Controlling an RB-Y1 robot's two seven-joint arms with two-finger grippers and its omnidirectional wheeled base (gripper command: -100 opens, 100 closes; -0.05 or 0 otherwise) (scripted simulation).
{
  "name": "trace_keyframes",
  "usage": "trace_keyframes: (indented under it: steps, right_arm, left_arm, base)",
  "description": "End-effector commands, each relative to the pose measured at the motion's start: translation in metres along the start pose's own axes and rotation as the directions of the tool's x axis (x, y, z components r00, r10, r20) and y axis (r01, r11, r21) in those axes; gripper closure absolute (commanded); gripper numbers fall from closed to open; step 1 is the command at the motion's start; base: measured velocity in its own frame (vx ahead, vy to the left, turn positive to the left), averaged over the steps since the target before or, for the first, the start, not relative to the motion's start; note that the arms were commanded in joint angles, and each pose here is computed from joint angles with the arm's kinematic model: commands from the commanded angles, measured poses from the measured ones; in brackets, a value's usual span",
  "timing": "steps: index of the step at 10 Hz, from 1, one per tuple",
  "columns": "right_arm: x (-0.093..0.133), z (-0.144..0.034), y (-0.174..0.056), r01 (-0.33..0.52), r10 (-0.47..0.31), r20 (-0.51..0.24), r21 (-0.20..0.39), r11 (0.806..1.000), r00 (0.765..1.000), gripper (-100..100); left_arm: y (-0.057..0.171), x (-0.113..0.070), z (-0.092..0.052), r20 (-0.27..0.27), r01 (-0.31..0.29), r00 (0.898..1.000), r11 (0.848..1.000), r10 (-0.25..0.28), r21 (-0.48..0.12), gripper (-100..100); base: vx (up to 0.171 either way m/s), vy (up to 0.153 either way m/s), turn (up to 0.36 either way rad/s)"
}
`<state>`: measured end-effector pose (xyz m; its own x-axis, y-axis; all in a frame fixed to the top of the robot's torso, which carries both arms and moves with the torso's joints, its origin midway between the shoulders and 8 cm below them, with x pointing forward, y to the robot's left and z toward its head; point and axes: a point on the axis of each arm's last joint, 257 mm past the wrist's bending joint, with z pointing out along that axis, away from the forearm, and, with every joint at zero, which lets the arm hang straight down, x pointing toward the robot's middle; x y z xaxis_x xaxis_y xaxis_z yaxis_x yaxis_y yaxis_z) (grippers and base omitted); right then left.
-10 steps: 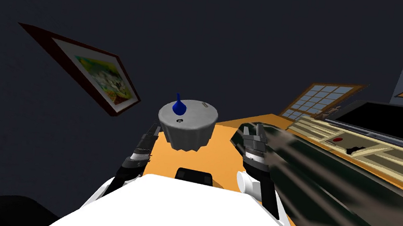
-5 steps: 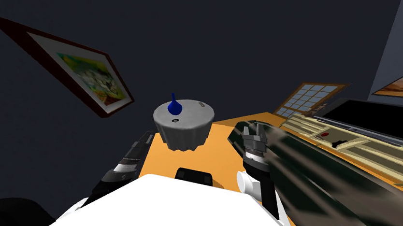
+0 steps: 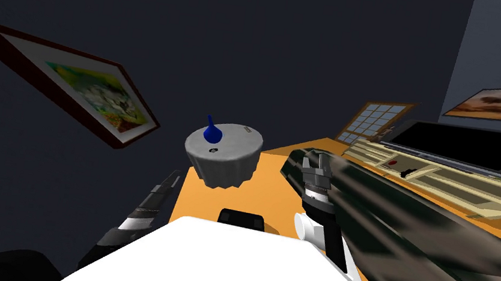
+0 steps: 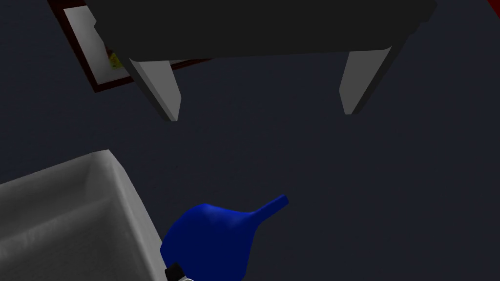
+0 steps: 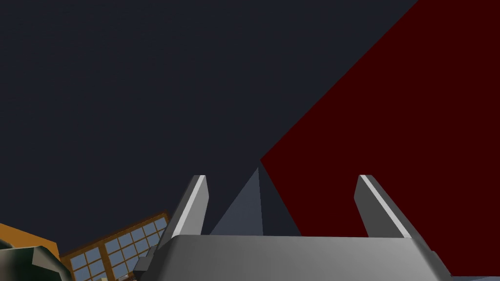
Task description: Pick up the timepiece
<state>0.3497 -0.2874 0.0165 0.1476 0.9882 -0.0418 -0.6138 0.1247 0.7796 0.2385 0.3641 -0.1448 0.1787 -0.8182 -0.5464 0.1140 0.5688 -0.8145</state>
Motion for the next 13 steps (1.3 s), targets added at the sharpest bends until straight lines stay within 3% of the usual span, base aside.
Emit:
trace_keyframes:
  steps: [1, 6, 10, 13]
  right_arm:
    - [0.0, 0.0, 0.0, 0.0, 0.0, 0.0, 0.0, 1.0, 1.0, 0]
    - [0.0, 0.0, 0.0, 0.0, 0.0, 0.0, 0.0, 1.0, 1.0, 0]
    - [0.0, 0.0, 0.0, 0.0, 0.0, 0.0, 0.0, 1.0, 1.0, 0]
    - [0.0, 0.0, 0.0, 0.0, 0.0, 0.0, 0.0, 1.0, 1.0, 0]
  left_arm:
    - [0.012, -0.009, -0.014, -0.013, -0.027, 1.0, 0.998, 0.026, -0.052, -100]
    - [0.041, -0.028, -0.055, -0.059, -0.09, 0.995, 0.978, 0.08, -0.188, -100]
    - [0.062, -0.049, -0.092, -0.111, -0.153, 0.986, 0.94, 0.125, -0.304, -100]
    - [0.076, -0.071, -0.12, -0.161, -0.21, 0.974, 0.897, 0.158, -0.388, -100]
  base:
    - [0.007, -0.039, -0.125]
    - [0.011, -0.041, -0.114]
    - [0.018, -0.04, -0.14]
    - [0.026, -0.033, -0.17]
